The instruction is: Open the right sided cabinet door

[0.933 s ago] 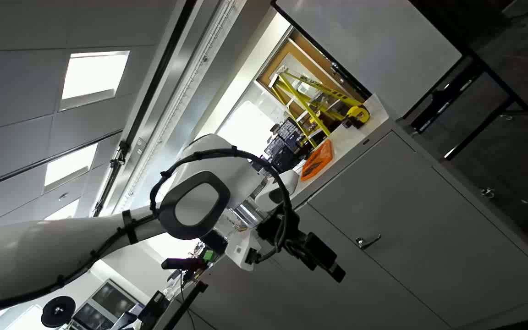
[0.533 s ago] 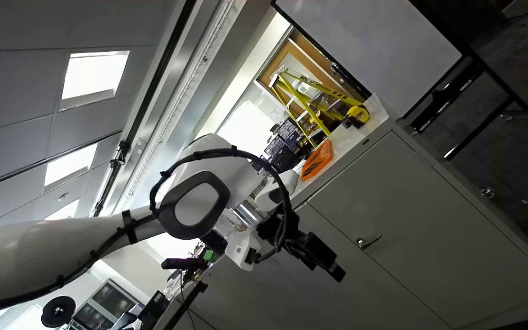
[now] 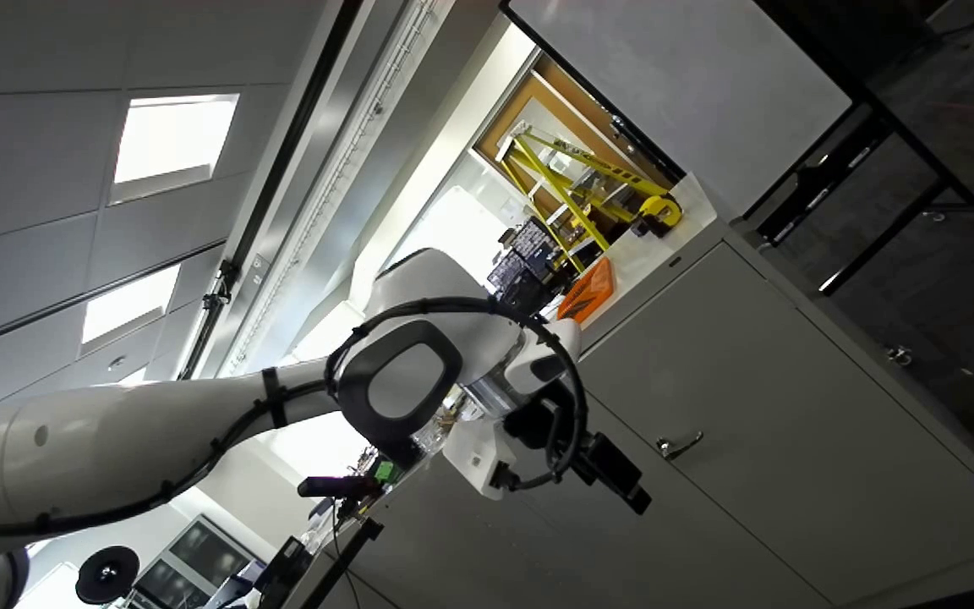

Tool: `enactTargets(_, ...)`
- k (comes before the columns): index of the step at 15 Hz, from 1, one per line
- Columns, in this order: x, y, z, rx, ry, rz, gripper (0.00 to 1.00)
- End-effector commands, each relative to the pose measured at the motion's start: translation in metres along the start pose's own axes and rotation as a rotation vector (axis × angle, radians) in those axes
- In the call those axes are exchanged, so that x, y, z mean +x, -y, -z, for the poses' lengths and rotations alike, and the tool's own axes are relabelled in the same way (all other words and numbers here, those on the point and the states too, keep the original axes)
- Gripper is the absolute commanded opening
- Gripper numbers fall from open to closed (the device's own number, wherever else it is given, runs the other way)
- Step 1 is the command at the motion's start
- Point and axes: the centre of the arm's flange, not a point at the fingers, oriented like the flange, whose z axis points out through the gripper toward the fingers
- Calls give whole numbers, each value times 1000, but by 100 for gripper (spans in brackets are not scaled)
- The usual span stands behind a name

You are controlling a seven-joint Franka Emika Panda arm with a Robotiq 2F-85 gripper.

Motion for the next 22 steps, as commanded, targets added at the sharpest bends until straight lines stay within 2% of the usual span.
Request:
enactTargets(1, 56, 26, -39, 154, -8, -71, 100)
enactTargets(3, 72, 46, -66, 268, -13, -74, 100)
enactTargets(6, 89, 71, -104, 379, 5, -45, 100)
enactTargets(7, 92, 78, -113, 376, 29, -67, 100)
enactTargets(8, 89, 81, -116, 312, 96, -65, 100)
enactTargets(9, 73, 75, -110, 339, 45, -55, 100)
enactTargets(11, 78, 78, -126, 313, 78, -57, 100)
enactTargets(14, 80, 78, -127, 311, 80, -56, 100)
enactTargets(17, 98, 69, -146, 483, -19, -117, 100)
enactTargets(22, 119, 65, -208, 730, -172, -217, 100)
